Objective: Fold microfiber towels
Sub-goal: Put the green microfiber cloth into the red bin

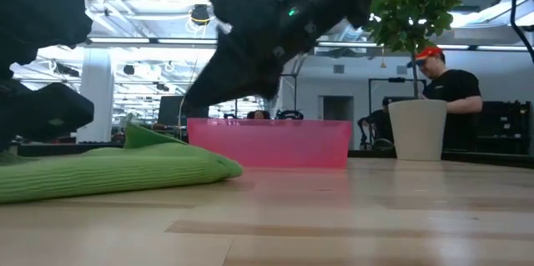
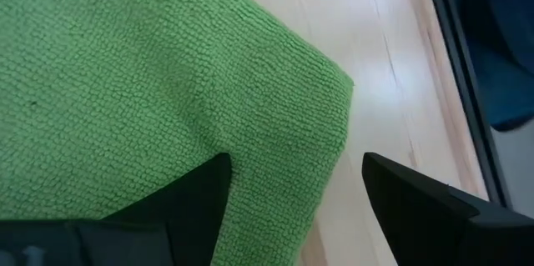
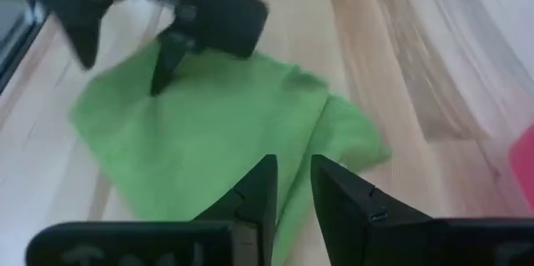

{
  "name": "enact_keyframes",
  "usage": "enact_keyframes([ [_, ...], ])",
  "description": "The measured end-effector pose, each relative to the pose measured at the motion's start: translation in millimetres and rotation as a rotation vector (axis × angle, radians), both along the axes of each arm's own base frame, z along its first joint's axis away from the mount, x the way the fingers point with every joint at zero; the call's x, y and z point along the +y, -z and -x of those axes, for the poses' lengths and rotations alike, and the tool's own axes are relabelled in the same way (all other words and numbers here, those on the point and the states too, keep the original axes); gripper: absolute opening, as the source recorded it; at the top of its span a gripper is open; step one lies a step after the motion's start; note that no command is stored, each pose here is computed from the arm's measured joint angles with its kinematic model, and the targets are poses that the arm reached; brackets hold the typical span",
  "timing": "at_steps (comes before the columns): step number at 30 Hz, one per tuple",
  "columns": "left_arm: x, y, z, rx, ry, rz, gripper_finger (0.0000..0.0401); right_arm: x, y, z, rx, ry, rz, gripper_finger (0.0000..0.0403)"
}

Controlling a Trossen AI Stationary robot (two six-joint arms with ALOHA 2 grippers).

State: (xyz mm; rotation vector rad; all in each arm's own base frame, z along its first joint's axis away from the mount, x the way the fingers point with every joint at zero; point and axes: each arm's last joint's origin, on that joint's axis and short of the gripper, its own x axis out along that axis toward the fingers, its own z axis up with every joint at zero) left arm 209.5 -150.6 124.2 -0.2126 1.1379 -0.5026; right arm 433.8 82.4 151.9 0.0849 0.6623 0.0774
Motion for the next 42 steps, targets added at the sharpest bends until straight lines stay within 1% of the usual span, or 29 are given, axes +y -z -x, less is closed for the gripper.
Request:
enact_keyframes([
  [2,1.5,-1.3,-0.4,0.033,0.016,-0.015,0.0270,-0.9,8.3,-1.3,0.015,0.014,-0.007,0.0102],
  [6,4.8,-8.8,-4.3,0.070,0.076,-0.099,0.0270,0.3,19.1,-3.0,0.030,0.017,-0.016,0.0102],
  [10,11.7,-17.9,-13.9,0.047,0.104,-0.209,0.0270,7.4,20.3,-0.8,0.031,0.012,-0.027,0.0102],
  [12,15.4,-23.5,-20.1,0.016,0.114,-0.256,0.0270,11.9,23.9,3.2,0.068,0.028,-0.030,0.0102],
  [15,24.0,-26.0,-25.0,-0.007,0.146,-0.317,0.0270,19.7,23.7,13.8,0.152,0.109,-0.006,0.0102],
  [18,32.7,-27.9,-31.5,-0.039,0.167,-0.336,0.0270,29.1,17.7,29.3,0.226,0.207,0.082,0.0102],
  [20,39.2,-27.8,-34.4,-0.052,0.186,-0.354,0.0270,37.1,8.1,39.8,0.243,0.263,0.126,0.0102],
  [22,45.5,-27.9,-37.4,-0.064,0.197,-0.367,0.0270,44.7,-1.7,50.2,0.254,0.312,0.138,0.0102],
  [24,50.4,-27.9,-39.4,-0.054,0.169,-0.353,0.0270,50.7,-8.6,57.2,0.263,0.327,0.127,0.0103],
  [27,51.7,-27.9,-38.9,0.002,0.104,-0.282,0.0270,52.6,-16.2,58.8,0.244,0.325,0.110,0.0113],
  [30,45.3,-28.2,-36.0,0.064,0.057,-0.187,0.0270,48.5,-19.6,54.9,0.214,0.331,0.091,0.0139],
  [32,40.1,-29.6,-34.5,0.106,0.011,-0.135,0.0270,42.5,-20.1,51.3,0.219,0.316,0.053,0.0165],
  [35,31.1,-35.5,-35.4,0.163,-0.098,-0.072,0.0270,32.7,-17.9,43.2,0.228,0.276,-0.040,0.0207],
  [36,27.9,-38.4,-36.4,0.178,-0.139,-0.053,0.0270,29.8,-16.1,40.6,0.227,0.269,-0.054,0.0220],
  [39,17.2,-49.8,-40.2,0.197,-0.247,-0.010,0.0270,24.1,-10.2,33.3,0.200,0.269,-0.059,0.0248],
  [42,3.1,-63.5,-41.6,0.191,-0.348,-0.005,0.0270,20.5,-4.0,29.9,0.196,0.277,-0.060,0.0254],
])
